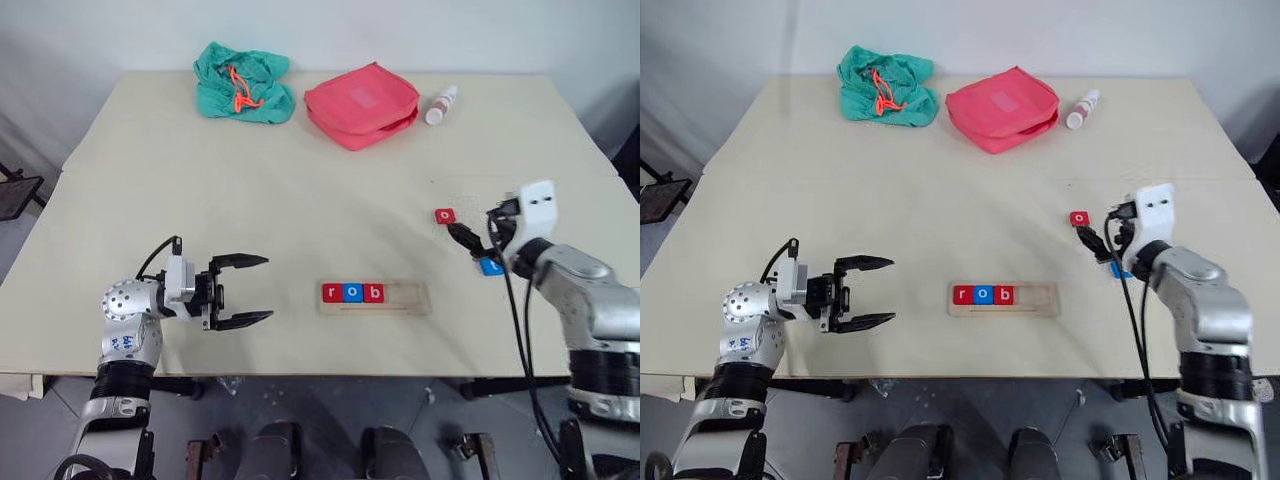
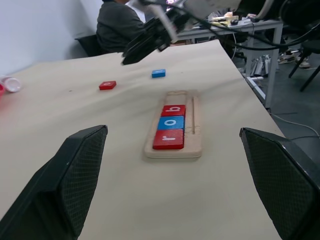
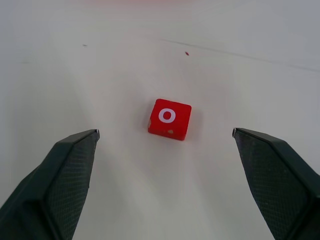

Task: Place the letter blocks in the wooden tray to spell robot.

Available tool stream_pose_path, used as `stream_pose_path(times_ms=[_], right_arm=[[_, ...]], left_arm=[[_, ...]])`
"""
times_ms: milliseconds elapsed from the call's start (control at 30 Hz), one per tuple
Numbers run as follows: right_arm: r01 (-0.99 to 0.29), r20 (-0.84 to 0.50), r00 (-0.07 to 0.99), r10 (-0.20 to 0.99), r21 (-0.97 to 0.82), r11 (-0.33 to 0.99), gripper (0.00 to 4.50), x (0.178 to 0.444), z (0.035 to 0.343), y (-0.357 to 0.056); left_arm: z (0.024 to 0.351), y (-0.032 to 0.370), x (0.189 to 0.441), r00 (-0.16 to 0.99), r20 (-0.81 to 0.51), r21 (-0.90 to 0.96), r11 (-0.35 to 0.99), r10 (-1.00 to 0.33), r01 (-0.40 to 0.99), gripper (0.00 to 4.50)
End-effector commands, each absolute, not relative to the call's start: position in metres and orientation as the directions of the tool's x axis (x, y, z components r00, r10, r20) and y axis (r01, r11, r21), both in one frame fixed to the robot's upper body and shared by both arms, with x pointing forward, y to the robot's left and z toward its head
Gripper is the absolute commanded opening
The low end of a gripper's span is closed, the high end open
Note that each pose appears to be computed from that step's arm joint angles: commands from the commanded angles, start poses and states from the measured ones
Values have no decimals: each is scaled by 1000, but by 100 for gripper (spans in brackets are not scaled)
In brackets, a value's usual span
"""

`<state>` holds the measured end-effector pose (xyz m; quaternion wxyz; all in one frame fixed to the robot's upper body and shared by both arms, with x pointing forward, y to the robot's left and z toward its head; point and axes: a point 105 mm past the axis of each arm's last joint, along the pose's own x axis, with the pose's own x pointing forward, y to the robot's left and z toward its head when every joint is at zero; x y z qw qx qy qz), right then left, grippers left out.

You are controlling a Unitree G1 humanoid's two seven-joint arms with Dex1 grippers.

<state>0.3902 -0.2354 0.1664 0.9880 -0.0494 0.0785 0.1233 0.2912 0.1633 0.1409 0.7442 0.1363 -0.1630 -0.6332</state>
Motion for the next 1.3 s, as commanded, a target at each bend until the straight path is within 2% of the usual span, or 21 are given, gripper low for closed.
stream_pose_path(times_ms=[33,333,733,867,1067,1300], right_arm=[[-201,-110,976,190,-103,974,446,405,174,-237],[-180,-100,980,171,-86,980,446,437,163,-225],[-150,-143,980,137,-79,986,446,445,143,-218],[-137,-151,980,126,-69,988,359,446,142,-216],[-122,-136,984,113,-62,991,155,445,144,-216],[-189,11,982,190,-70,979,150,421,190,-215]], left_arm=[[147,163,286,143,78,442,163,-987,882,450],[146,164,282,165,85,439,186,-983,879,450],[144,167,283,188,90,438,208,-978,874,450],[144,165,285,189,92,438,210,-978,874,450],[144,163,287,185,98,440,209,-978,873,450],[142,160,290,162,98,434,189,-982,881,450]])
